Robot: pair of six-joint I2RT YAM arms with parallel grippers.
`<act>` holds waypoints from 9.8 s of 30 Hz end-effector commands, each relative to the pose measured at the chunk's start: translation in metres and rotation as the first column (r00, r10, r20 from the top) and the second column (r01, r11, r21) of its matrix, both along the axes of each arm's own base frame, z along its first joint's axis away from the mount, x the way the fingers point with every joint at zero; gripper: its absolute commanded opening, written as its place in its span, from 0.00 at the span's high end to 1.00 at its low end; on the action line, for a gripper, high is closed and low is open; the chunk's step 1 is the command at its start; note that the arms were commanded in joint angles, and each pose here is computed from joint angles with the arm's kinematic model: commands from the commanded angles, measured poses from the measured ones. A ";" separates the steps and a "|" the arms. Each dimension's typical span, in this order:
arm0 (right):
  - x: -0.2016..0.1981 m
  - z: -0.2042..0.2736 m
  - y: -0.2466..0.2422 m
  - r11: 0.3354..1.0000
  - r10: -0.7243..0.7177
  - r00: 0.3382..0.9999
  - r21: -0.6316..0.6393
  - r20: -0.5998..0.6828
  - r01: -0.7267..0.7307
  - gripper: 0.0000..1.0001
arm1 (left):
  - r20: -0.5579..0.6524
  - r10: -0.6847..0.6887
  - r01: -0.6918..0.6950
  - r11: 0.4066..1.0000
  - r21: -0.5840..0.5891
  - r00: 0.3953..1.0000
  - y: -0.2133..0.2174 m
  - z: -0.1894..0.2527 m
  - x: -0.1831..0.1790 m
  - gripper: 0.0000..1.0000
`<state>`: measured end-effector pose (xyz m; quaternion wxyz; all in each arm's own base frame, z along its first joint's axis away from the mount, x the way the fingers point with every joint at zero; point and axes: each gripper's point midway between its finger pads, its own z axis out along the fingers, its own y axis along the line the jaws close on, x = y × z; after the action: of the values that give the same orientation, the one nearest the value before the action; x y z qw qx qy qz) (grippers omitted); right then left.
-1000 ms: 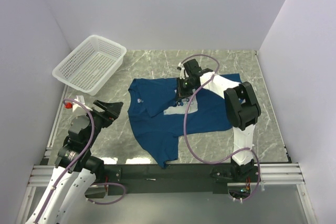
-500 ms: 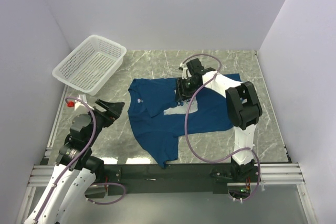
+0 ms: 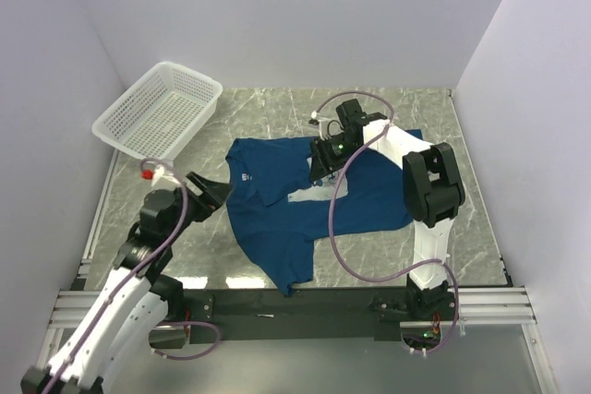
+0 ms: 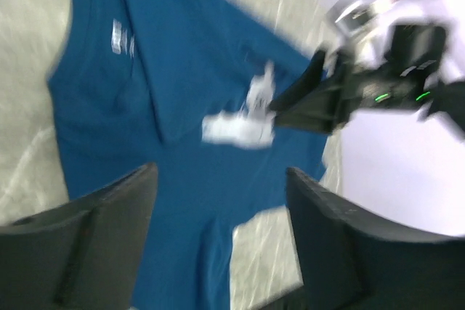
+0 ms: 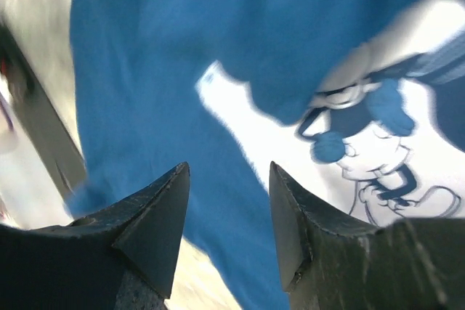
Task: Fold and stack the t-shirts
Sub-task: Fold the tshirt
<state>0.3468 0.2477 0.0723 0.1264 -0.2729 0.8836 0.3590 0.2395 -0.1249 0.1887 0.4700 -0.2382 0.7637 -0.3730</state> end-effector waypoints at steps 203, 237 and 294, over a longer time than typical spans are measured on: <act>-0.068 0.062 -0.245 0.903 0.329 0.806 -0.414 0.493 -0.116 0.33 | -0.232 -0.888 0.544 0.024 0.839 0.397 -0.172 -0.062 0.020 0.99; -0.046 -0.067 -0.338 0.818 -0.120 0.983 -0.547 0.138 0.177 0.44 | -0.207 -0.885 0.561 0.072 0.825 0.418 -0.166 -0.039 0.011 0.99; 0.014 0.036 -0.225 0.940 -0.181 0.947 -0.238 0.267 0.246 0.59 | -0.229 -0.871 0.558 0.060 0.828 0.434 -0.161 -0.044 0.013 0.99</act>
<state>0.3622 0.0255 0.1020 0.2146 -0.2205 0.9306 0.1983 0.2526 -0.2839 0.1385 0.3763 0.4993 0.7587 -0.1831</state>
